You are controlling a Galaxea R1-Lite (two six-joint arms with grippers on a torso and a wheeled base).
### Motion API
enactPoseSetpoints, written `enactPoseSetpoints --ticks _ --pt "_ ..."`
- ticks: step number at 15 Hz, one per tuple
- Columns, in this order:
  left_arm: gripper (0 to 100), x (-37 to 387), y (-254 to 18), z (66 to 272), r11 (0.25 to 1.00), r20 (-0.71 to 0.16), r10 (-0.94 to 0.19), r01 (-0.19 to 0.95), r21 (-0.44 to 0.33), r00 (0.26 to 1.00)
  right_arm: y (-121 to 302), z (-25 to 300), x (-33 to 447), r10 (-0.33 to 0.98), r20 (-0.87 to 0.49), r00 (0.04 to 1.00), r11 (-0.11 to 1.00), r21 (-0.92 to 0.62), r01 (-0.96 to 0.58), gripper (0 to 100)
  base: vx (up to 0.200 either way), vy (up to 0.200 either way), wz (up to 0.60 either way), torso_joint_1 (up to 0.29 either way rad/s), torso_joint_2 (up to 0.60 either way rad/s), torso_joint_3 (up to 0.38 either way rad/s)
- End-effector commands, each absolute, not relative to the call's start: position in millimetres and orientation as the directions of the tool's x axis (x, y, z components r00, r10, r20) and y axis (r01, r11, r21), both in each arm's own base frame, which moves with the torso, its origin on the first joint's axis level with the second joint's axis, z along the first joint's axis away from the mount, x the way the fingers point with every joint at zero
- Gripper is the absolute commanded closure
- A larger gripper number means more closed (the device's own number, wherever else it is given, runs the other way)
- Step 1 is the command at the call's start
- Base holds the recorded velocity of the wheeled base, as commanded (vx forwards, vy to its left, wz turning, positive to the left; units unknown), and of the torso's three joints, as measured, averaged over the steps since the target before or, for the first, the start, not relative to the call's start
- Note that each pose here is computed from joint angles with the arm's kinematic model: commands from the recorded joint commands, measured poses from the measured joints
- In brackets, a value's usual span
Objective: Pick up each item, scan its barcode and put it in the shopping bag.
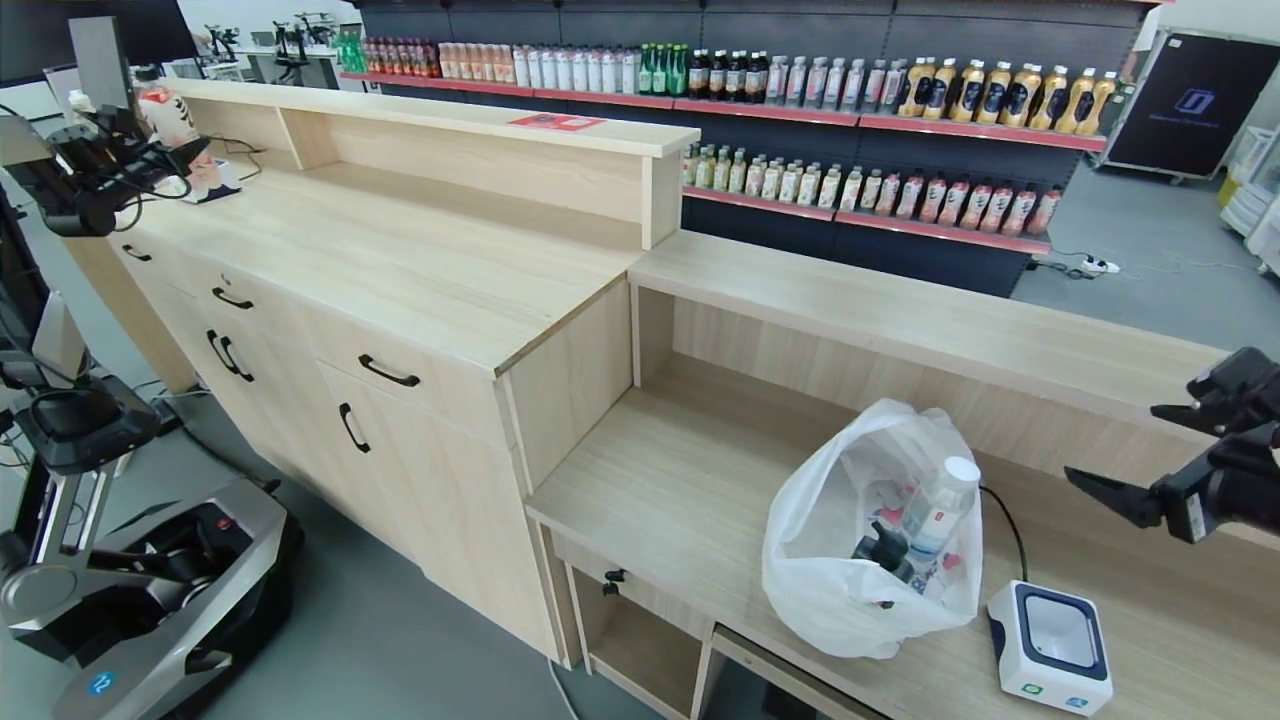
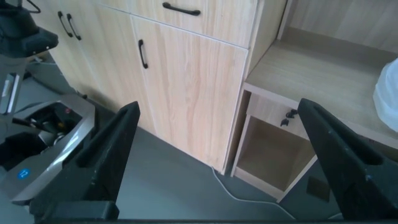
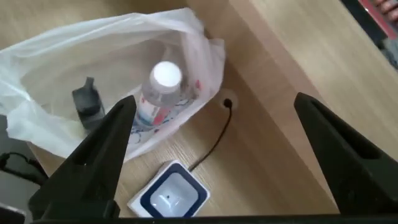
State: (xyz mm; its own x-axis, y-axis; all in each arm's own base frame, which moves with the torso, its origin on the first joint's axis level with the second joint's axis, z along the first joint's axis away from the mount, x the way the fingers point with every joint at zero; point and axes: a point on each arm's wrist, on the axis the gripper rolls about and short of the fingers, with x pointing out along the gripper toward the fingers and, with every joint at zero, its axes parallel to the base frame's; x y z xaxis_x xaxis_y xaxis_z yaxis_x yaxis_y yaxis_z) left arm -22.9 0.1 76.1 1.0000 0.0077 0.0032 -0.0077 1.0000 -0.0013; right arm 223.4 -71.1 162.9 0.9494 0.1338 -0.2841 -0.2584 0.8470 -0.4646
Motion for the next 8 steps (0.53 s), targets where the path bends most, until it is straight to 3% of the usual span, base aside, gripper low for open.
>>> enactPoseSetpoints --ticks 1,5,8 --pt "0 -22.9 0.1 76.1 1.0 0.003 0.008 -0.008 -0.002 1.0 -70.6 194.2 203.0 -0.035 -0.178 0.983 0.886 -0.461 -0.051 0 0.0 0.0 -0.6 -0.007 0.0 0.007" --pt "0 -22.9 0.1 76.1 1.0 0.003 0.008 -0.008 -0.002 1.0 -64.1 191.8 179.3 -0.18 -0.22 0.959 0.921 -0.38 0.086 0 0.0 0.0 -0.6 0.001 0.01 0.006" --pt "0 -22.8 0.1 75.6 1.0 0.002 0.008 -0.008 -0.002 1.0 -49.8 188.4 162.2 -0.216 -0.245 0.945 0.934 -0.333 0.127 0 0.0 0.0 -0.6 0.009 0.01 -0.001"
